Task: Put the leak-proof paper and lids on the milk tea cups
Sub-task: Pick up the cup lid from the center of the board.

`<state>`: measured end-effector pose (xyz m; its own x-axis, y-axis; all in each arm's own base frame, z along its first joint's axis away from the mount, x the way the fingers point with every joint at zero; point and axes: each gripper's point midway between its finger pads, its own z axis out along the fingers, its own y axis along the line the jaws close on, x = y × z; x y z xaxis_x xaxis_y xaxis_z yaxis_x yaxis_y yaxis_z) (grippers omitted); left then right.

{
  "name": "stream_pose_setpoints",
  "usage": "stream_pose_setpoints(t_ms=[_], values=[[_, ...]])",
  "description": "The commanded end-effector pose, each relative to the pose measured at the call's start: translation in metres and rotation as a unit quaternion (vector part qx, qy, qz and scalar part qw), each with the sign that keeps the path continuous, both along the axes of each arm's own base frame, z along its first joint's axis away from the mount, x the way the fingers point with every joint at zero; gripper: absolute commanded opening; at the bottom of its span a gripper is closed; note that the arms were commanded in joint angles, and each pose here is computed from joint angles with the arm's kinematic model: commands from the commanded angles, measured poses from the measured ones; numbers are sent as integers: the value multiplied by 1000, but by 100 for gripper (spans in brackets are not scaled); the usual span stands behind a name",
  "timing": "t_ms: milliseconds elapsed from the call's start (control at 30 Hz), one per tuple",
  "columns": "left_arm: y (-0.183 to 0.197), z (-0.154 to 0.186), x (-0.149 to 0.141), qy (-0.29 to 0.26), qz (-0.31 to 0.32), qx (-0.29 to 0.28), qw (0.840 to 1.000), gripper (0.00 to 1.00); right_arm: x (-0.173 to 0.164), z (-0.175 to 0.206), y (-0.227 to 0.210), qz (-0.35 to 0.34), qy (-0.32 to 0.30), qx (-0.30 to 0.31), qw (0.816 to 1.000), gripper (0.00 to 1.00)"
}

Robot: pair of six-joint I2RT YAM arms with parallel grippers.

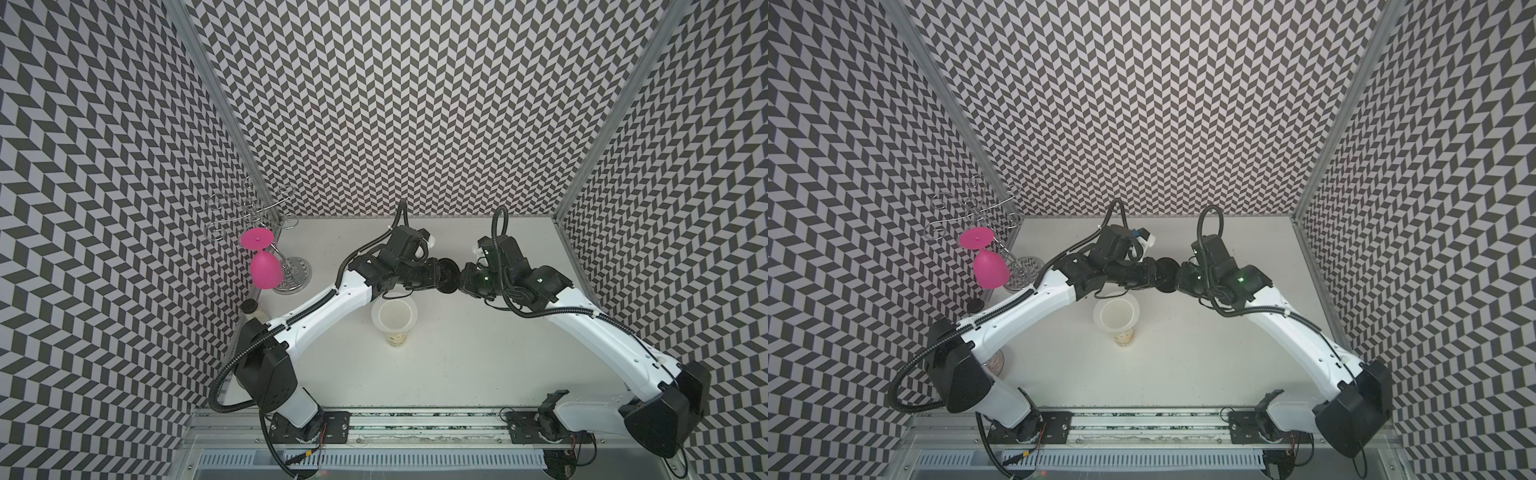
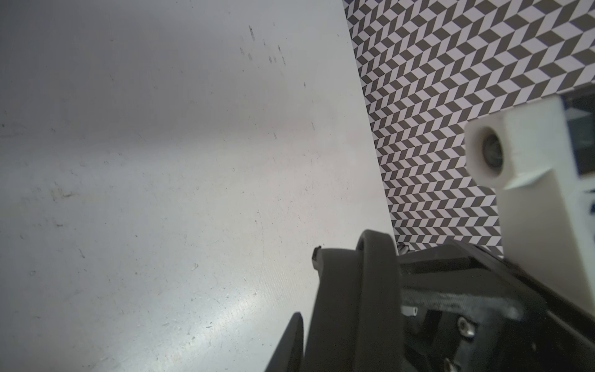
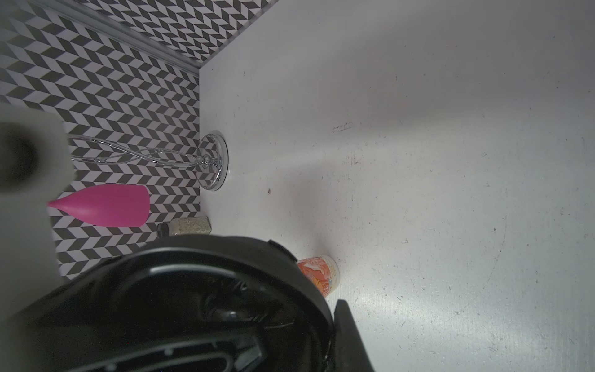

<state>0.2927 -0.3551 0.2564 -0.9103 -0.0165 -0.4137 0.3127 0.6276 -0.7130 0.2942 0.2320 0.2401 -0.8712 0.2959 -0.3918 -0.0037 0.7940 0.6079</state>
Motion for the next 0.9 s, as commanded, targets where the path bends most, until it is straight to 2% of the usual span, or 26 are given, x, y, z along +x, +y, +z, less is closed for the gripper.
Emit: stream_pose_setpoints(t_ms=[0, 100, 300, 433, 500, 533, 633, 667, 700, 800, 867], values=[[4, 23, 3, -25, 14, -24, 999, 24, 5, 21, 5, 7, -31, 14, 999, 14], [5, 23, 3, -24, 18, -25, 999, 23, 4, 22, 5, 7, -32, 15, 999, 18], [9, 24, 4, -22, 32, -27, 999, 23, 2, 45, -10, -6, -71, 7, 997, 38], [12, 28, 5, -15, 38, -43, 998, 23, -2, 85, -33, -11, -173, -13, 985, 42], [14, 29, 5, -3, 39, -61, 997, 22, -11, 110, -34, 30, -268, -14, 963, 42], [16, 31, 4, 3, 39, -70, 997, 22, -18, 120, -32, 57, -315, -16, 947, 41], [22, 34, 3, 16, 43, -87, 995, 23, -46, 149, -24, 131, -479, -38, 867, 41], [24, 35, 2, 19, 44, -90, 995, 23, -58, 155, -18, 158, -533, -55, 829, 40], [26, 36, 1, 24, 46, -92, 994, 23, -72, 158, -12, 192, -589, -80, 781, 38], [28, 39, -3, 39, 49, -108, 992, 23, -97, 150, 6, 268, -684, -159, 659, 39], [29, 40, -7, 49, 50, -116, 991, 23, -101, 135, 18, 312, -700, -207, 608, 40]])
